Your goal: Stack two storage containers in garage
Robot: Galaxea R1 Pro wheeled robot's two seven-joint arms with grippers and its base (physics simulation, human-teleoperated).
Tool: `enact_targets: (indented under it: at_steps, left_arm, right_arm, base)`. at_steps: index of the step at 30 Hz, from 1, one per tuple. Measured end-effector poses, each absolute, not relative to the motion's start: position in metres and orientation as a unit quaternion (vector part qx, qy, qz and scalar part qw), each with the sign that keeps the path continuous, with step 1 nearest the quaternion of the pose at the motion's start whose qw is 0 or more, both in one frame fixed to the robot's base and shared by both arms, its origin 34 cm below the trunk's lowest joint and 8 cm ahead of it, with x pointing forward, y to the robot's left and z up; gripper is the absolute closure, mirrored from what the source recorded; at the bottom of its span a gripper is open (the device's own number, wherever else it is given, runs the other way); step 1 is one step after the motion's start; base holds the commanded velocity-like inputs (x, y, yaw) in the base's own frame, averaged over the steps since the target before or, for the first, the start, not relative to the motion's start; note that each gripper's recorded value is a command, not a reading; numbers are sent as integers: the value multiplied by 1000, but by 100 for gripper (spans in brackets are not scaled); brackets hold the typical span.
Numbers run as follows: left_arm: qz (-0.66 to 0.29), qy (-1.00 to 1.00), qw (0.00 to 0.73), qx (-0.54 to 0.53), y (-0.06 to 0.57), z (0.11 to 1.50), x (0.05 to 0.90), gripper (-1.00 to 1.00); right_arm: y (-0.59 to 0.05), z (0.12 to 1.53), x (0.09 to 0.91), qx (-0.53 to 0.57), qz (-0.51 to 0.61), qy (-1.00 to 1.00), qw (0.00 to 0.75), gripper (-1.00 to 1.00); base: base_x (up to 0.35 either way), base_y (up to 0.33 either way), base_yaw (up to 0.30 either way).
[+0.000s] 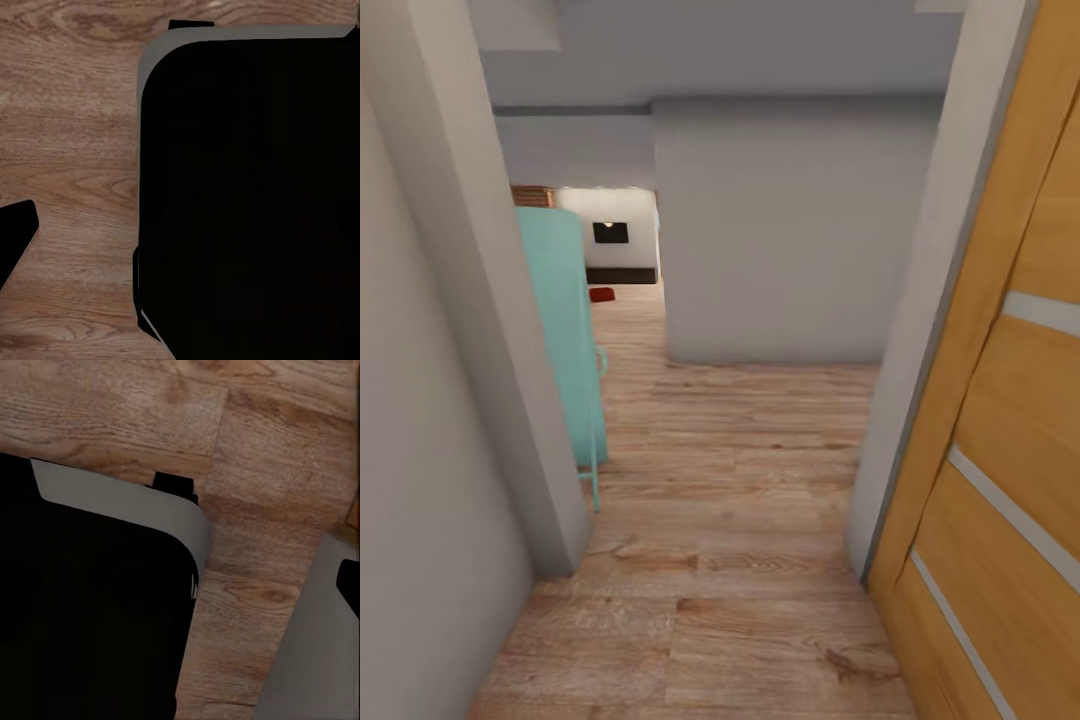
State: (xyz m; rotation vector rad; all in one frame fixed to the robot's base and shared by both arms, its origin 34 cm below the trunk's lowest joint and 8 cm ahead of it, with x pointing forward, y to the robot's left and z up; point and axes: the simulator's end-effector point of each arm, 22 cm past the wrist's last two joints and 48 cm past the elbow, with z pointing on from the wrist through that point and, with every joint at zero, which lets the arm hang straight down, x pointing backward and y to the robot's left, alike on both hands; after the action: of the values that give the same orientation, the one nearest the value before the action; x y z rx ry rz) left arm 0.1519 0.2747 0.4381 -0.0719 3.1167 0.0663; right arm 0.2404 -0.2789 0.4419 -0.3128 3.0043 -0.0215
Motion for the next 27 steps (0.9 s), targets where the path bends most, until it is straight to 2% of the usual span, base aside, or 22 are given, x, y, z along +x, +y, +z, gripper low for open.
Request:
enact_targets:
  at_steps: [27]
  left_arm:
    - [22,999,12,-23,275,438,152,-100]
  right_arm:
    - [-281,442,239,-100,-8,993,57,-100]
  base:
    - [320,0,0]
